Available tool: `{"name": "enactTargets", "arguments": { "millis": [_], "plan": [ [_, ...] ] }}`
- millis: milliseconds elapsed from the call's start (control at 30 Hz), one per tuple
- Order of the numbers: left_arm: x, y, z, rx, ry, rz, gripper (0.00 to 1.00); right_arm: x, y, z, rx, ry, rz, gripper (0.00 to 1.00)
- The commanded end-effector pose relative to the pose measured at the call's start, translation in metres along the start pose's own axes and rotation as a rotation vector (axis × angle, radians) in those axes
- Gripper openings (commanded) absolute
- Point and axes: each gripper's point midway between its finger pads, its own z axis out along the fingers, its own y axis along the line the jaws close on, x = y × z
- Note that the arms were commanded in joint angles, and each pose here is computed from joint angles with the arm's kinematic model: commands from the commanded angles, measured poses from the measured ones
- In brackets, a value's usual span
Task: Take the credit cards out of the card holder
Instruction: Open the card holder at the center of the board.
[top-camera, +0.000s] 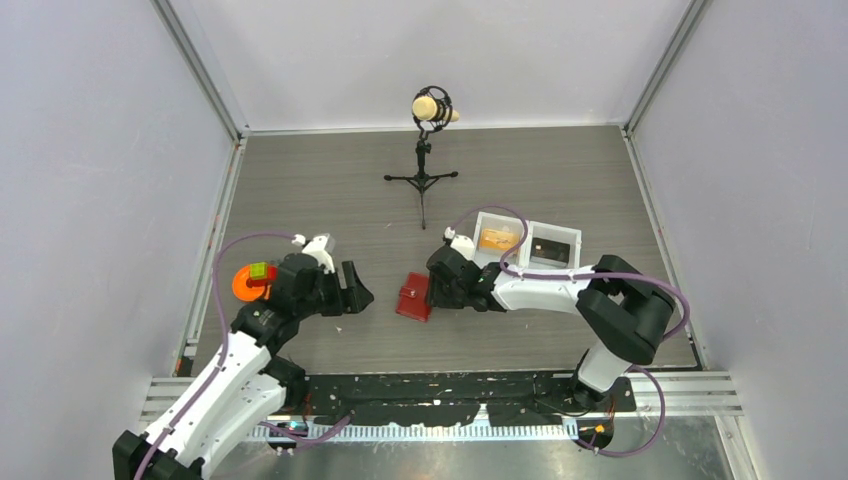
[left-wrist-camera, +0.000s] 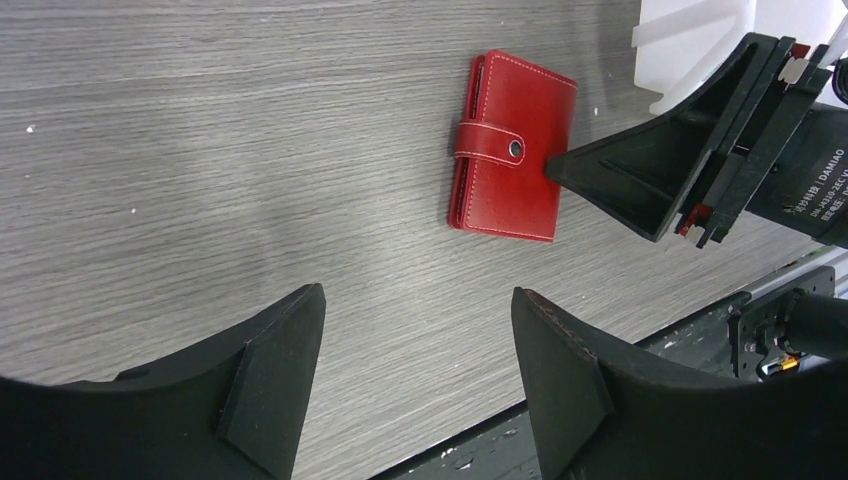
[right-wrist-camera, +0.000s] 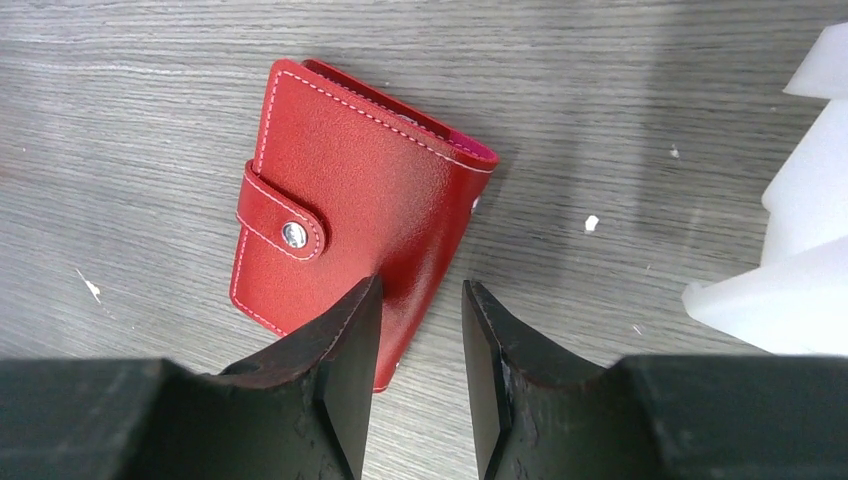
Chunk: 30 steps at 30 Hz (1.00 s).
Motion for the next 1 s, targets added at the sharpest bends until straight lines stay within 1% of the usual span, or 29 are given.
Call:
{"name": "enactTargets", "arguments": {
  "millis": [0, 67, 133, 200, 233, 267, 300, 333, 400, 467, 633, 967],
  "plan": [
    [-0.009, -0.009, 0.006, 0.042, -0.045, -0.004, 0.68, -0.007, 0.01, 0.007, -0.024, -0.041, 0.023, 0.43],
    [-0.007, -0.009, 0.008, 0.035, -0.042, 0.015, 0.64, -0.006, 0.013, 0.009, -0.038, -0.038, 0.01, 0.41],
    [-0.003, -0.009, 0.011, 0.026, -0.027, 0.039, 0.64, -0.003, 0.016, 0.011, -0.059, -0.032, -0.006, 0.37],
    [0.002, -0.011, 0.015, 0.026, -0.005, 0.051, 0.64, -0.001, 0.021, 0.011, -0.099, -0.026, -0.025, 0.28],
    [0.003, -0.013, 0.018, 0.032, 0.001, 0.051, 0.64, -0.001, 0.025, 0.011, -0.128, -0.034, -0.038, 0.26],
    [0.004, -0.015, 0.02, 0.037, 0.008, 0.053, 0.64, 0.001, 0.03, 0.009, -0.158, -0.025, -0.048, 0.2],
    [0.004, -0.018, 0.022, 0.042, 0.01, 0.055, 0.64, 0.0, 0.034, 0.008, -0.188, -0.034, -0.06, 0.17],
    [0.005, -0.019, 0.025, 0.042, 0.014, 0.06, 0.63, 0.002, 0.037, 0.007, -0.21, -0.027, -0.065, 0.11],
    [0.003, -0.022, 0.03, 0.036, 0.012, 0.074, 0.62, 0.005, 0.042, 0.002, -0.264, -0.029, -0.086, 0.06],
    [0.0, -0.025, 0.034, 0.027, 0.003, 0.082, 0.6, 0.002, 0.05, -0.005, -0.305, -0.046, -0.1, 0.05],
    [-0.008, -0.026, 0.048, -0.016, -0.024, 0.089, 0.54, 0.001, 0.052, -0.014, -0.324, -0.058, -0.102, 0.05],
    [0.002, -0.044, 0.078, -0.008, 0.053, 0.123, 0.53, 0.005, 0.057, -0.023, -0.351, -0.058, -0.086, 0.05]
  ]
}}
